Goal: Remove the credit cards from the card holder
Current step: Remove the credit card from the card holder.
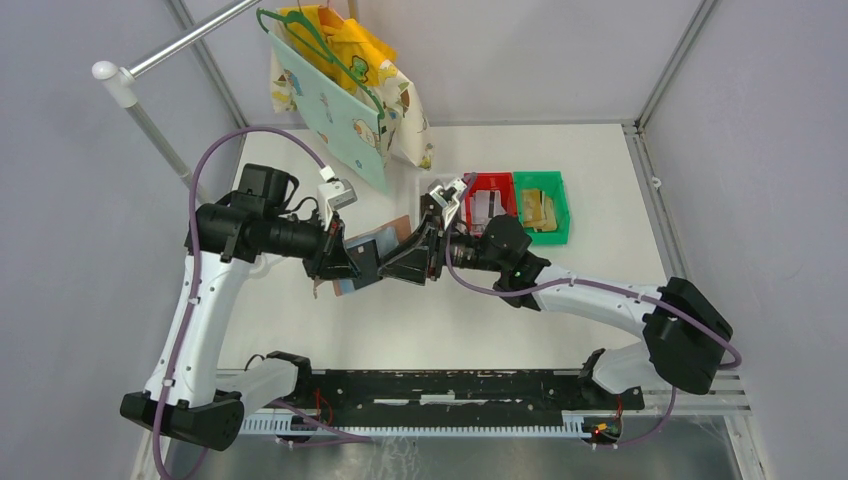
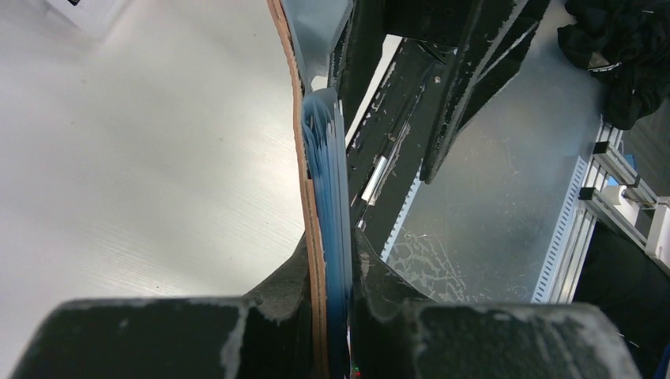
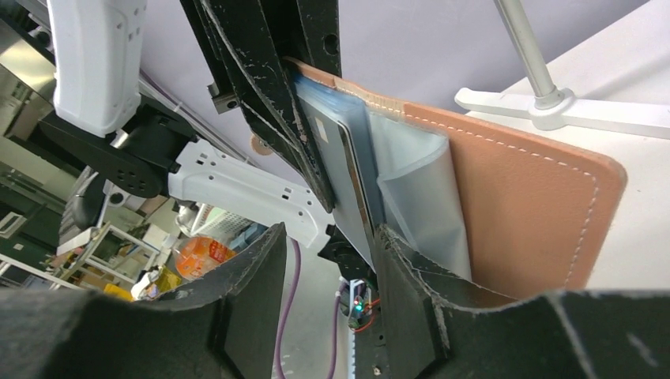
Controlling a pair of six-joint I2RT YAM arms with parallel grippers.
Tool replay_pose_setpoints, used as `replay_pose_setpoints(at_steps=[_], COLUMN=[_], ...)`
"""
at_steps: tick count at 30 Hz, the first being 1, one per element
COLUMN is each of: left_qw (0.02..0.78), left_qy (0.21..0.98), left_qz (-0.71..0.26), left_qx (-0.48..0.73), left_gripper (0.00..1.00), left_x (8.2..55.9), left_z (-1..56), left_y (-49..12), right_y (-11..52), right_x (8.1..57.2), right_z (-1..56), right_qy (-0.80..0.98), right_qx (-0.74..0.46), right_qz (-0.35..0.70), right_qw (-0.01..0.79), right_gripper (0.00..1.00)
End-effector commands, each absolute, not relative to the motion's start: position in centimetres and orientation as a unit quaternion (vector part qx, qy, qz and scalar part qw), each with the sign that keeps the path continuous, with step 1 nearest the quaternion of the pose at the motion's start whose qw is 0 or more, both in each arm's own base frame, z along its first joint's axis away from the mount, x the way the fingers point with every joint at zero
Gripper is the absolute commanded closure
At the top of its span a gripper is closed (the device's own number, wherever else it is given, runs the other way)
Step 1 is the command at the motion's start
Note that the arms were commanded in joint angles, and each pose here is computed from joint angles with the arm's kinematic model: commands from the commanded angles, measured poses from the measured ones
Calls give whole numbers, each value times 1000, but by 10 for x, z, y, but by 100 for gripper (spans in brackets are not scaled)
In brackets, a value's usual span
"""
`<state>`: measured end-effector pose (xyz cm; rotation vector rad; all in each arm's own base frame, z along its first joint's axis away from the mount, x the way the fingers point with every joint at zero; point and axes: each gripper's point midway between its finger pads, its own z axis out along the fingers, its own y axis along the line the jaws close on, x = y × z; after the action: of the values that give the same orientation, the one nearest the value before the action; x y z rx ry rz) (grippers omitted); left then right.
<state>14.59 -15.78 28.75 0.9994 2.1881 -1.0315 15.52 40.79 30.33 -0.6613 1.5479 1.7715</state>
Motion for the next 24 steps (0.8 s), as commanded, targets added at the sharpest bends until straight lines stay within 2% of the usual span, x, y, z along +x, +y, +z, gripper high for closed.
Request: replay_pose_setpoints(at_steps=[1, 8, 18, 24], left_qw=[284, 279, 270, 278], left_qy=[772, 791, 780, 761], left_qz=[-405, -401, -429, -438], left_qx=[398, 369, 366, 390], left_gripper=[98, 98, 81, 74], left_x=[140, 152, 149, 139], left_z=[306, 300, 308, 317], left_y=[-166, -167, -174, -174], right_y=[409, 414, 418, 401], right_x=[149, 146, 159, 153], right_z=[327, 327, 309, 317], right_qy=[547, 527, 536, 502], right_qx=[-254, -237, -180, -160], right_qz=[716, 744, 755, 783], right_qw=[350, 335, 332, 330], right_gripper=[53, 70, 99, 100])
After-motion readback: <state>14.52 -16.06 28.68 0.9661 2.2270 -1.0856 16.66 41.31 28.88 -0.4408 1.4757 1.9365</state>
